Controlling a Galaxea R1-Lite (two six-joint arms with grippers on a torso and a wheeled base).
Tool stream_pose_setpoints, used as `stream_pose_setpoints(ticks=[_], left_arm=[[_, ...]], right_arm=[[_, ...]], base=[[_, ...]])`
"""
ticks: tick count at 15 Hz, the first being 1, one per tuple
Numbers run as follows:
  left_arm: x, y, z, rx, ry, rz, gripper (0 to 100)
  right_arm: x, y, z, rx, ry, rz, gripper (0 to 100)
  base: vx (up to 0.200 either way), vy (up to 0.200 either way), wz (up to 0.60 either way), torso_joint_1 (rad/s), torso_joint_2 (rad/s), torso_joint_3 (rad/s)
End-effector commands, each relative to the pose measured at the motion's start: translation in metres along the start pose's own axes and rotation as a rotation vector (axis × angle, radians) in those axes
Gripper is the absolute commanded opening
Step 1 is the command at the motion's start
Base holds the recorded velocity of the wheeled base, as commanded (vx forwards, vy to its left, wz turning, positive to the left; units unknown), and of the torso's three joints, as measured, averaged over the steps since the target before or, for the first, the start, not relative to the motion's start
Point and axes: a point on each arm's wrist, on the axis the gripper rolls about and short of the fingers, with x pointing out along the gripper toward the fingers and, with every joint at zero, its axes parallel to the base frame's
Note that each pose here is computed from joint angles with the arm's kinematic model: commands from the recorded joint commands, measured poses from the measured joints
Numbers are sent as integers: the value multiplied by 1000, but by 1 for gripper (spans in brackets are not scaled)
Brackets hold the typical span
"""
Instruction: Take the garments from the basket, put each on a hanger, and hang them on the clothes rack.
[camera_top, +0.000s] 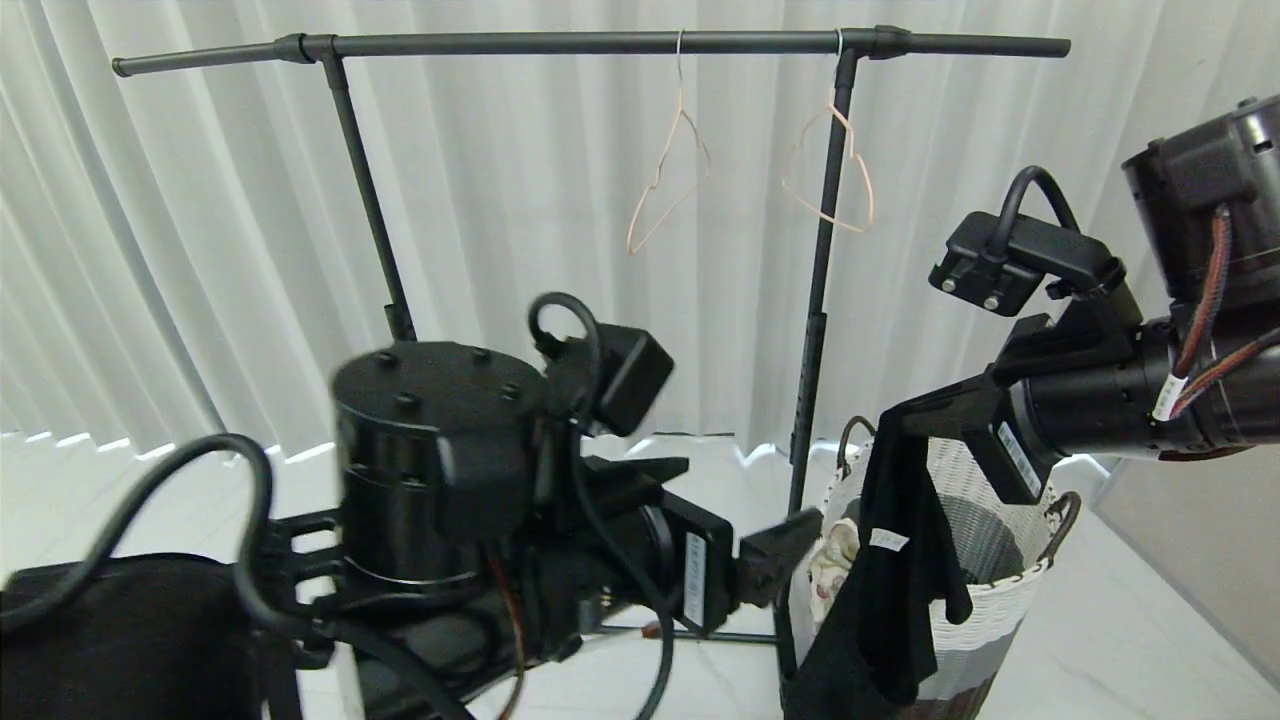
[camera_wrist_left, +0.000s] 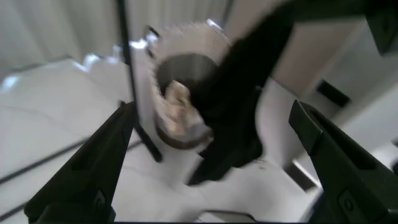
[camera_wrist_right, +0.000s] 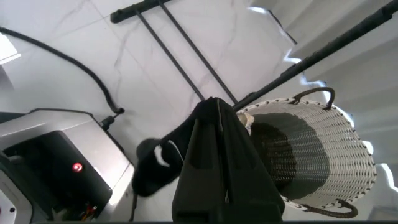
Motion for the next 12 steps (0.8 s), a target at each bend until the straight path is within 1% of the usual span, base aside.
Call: stream_pose_setpoints(ticks=[1, 3, 5, 6, 8, 9, 12], left_arm=[[33, -20, -25, 23, 101, -53, 100], [55, -22, -33, 24, 129, -51, 100], [78, -11, -40, 0, 154, -10, 100], [92, -2, -47, -5, 174, 14, 100], [108, 7, -55, -10, 197, 37, 100], [115, 12, -60, -13, 212, 50, 100], [121, 18, -73, -16, 251, 66, 100]], right_arm=[[2, 5, 1, -12, 0, 18, 0], [0, 10, 3, -22, -10, 33, 0], [-6, 13, 5, -31, -29, 41, 0], [-10, 15, 6, -35, -39, 44, 0], [-14, 16, 7, -38, -49, 45, 0], [-16, 16, 7, -40, -54, 45, 0], [-20, 16, 7, -39, -59, 43, 0]], base=[[0, 0, 0, 0, 0, 0], [0, 0, 0, 0, 0, 0], [0, 0, 0, 0, 0, 0], [0, 0, 0, 0, 0, 0], [0, 0, 0, 0, 0, 0], [0, 0, 0, 0, 0, 0], [0, 0, 0, 0, 0, 0]])
